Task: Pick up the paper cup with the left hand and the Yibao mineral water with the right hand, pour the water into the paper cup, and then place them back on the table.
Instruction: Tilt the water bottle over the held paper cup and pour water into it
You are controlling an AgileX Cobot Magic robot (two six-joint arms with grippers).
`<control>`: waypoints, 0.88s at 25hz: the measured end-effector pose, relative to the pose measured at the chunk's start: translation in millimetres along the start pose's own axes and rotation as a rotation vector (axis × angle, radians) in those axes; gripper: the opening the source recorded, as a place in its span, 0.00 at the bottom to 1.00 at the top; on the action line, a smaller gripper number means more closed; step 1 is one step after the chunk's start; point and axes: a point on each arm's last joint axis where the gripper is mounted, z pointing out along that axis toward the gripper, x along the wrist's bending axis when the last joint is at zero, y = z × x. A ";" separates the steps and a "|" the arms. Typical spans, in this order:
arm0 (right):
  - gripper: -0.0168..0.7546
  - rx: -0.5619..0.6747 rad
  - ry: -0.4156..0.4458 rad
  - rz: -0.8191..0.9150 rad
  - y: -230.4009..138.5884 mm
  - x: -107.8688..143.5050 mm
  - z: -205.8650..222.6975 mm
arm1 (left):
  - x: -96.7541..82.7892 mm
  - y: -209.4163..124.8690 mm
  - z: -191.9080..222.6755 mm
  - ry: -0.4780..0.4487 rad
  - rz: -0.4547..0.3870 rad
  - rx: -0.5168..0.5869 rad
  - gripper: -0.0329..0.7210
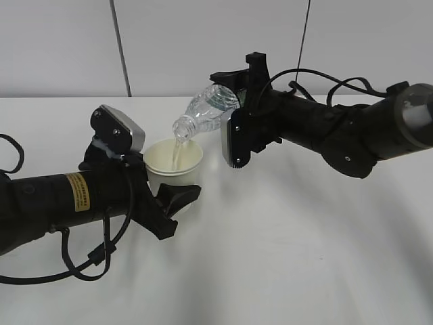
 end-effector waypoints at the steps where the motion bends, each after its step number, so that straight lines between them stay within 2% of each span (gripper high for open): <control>1: 0.63 0.000 0.000 -0.002 0.0 0.0 0.0 | 0.0 0.0 0.0 0.000 0.000 0.000 0.61; 22: 0.63 -0.001 -0.002 -0.019 0.1 -0.2 0.0 | 0.0 -0.2 0.0 0.000 0.000 0.002 0.61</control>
